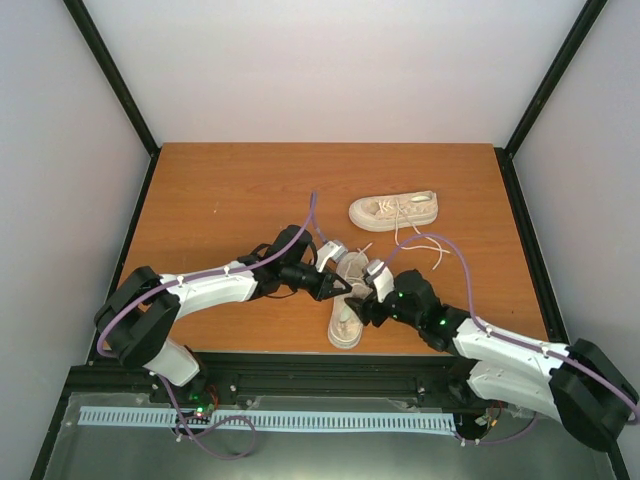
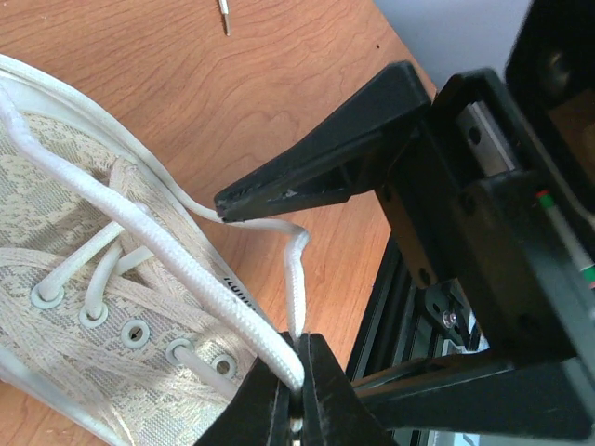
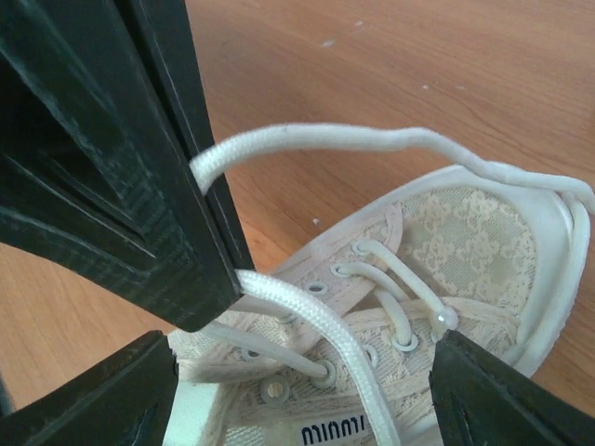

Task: Tie the shoes
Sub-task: Tie the shoelace on the shoe.

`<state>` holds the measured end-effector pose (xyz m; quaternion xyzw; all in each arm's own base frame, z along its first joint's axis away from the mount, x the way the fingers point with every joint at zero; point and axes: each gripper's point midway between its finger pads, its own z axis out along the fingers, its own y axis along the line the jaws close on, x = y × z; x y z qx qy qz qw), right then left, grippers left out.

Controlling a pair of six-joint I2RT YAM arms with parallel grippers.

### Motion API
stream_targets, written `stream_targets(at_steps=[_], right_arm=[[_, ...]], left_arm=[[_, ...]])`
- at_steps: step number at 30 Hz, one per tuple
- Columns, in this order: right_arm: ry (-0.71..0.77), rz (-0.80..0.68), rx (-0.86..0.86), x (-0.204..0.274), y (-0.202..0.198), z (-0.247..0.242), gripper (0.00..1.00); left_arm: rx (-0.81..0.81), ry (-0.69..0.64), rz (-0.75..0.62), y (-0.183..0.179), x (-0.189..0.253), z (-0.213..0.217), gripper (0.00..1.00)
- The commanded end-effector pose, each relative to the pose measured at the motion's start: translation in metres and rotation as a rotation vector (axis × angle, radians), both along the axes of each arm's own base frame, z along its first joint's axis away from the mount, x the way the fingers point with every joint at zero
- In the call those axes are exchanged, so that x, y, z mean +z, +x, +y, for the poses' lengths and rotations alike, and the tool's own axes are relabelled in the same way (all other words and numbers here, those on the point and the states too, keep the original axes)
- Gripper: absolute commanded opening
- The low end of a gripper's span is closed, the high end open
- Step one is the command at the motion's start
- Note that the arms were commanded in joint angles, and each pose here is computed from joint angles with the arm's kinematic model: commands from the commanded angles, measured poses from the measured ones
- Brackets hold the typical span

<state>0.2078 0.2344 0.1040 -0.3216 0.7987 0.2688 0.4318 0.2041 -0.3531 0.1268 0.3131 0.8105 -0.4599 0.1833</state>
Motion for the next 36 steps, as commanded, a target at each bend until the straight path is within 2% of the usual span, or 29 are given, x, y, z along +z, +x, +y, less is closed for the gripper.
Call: stream_targets(at_steps=[1, 5, 14, 19, 22, 24, 25, 28, 32, 36], right_arm=[[-0.085, -0.121, -0.077, 0.009, 0.019, 0.001, 0.74], [-0.129, -0.159, -0.100, 0.007, 0.021, 0.004, 0.68], [-0.109, -0.243, -0.148, 0.015, 0.022, 0.001, 0.35], [-0.065, -0.257, -0.144, 0.022, 0.018, 0.000, 0.04], [-0.044, -0.258, -0.163, 0.024, 0.017, -0.004, 0.03], [-0.039, -0.253, -0.182, 0.023, 0.017, -0.008, 0.03], [-0.038, -0.248, -0.190, 0.022, 0.017, -0.009, 0.03], [-0.035, -0.232, -0.192, 0.020, 0.017, -0.010, 0.03], [-0.030, -0.209, -0.192, 0.017, 0.016, -0.008, 0.03], [-0.028, -0.177, -0.189, 0.015, 0.017, -0.005, 0.03]], left_arm=[[-0.044, -0.066, -0.045, -0.001, 0.028, -0.008, 0.01], [-0.047, -0.069, -0.045, -0.002, 0.029, -0.008, 0.01], [-0.042, -0.061, -0.029, 0.001, 0.023, -0.011, 0.01], [-0.037, -0.062, -0.016, 0.004, 0.019, -0.014, 0.11], [-0.022, -0.059, -0.029, 0.006, 0.019, -0.013, 0.19], [-0.007, -0.053, -0.043, 0.007, 0.020, -0.010, 0.29], [0.012, -0.044, -0.061, 0.010, 0.022, -0.008, 0.37], [0.062, -0.012, -0.122, 0.014, 0.026, 0.004, 0.50], [0.213, 0.052, -0.274, 0.031, 0.034, 0.034, 0.61], [0.296, 0.039, -0.468, 0.038, 0.052, 0.054, 0.74]])
